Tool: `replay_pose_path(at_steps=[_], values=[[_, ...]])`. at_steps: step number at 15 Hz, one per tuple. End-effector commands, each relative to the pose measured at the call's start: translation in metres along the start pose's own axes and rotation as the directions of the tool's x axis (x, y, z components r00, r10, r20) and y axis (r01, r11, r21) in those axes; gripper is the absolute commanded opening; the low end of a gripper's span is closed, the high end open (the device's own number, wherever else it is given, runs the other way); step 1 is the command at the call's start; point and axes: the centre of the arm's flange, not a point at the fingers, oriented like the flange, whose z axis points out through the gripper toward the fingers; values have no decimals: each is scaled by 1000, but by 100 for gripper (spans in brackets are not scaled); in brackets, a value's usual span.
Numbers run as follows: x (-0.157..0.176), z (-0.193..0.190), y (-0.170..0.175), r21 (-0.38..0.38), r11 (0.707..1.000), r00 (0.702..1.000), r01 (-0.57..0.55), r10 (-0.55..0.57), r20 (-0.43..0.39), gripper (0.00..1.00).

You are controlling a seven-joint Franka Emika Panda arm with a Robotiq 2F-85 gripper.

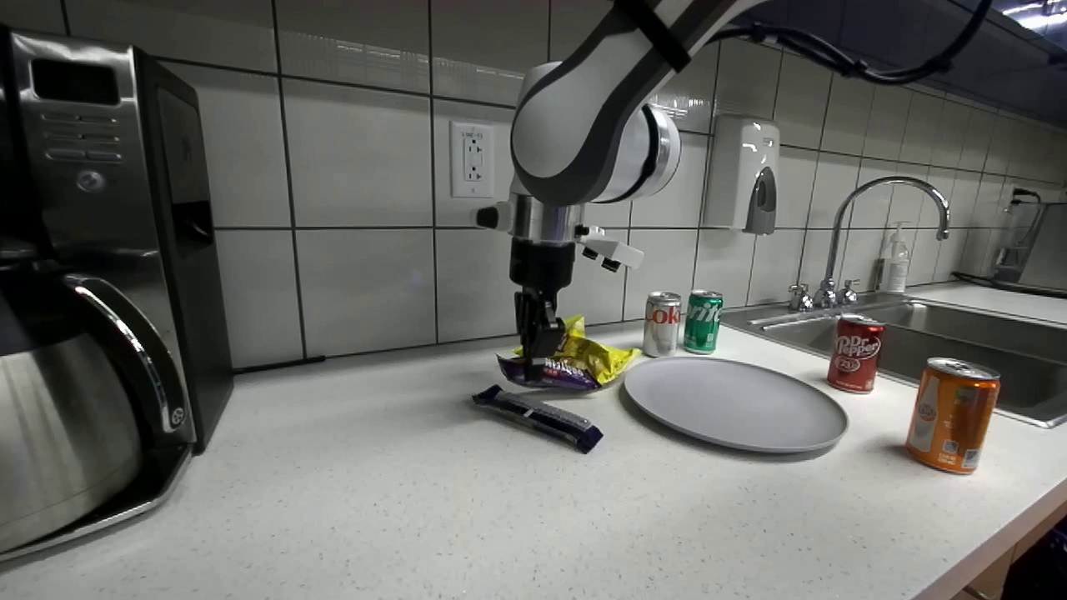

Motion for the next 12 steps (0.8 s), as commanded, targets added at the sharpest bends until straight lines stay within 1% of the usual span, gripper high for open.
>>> replay_pose_path(at_steps=[1, 2, 3, 4, 9, 11, 12], values=[[8, -3, 9, 22, 1000, 1000, -20, 20, -4, 4], [8, -2, 9, 23, 1000, 1000, -21, 21, -3, 41], [7, -3, 9, 23, 1000, 1000, -21, 21, -3, 44], [7, -3, 8, 22, 1000, 1000, -21, 21, -2, 49], [2, -9, 2, 12, 1000, 1000, -17, 17, -3, 87], [-1, -11, -1, 9, 1000, 1000, -12, 12, -4, 100], [-2, -12, -4, 6, 1000, 1000, -10, 10, -3, 100]])
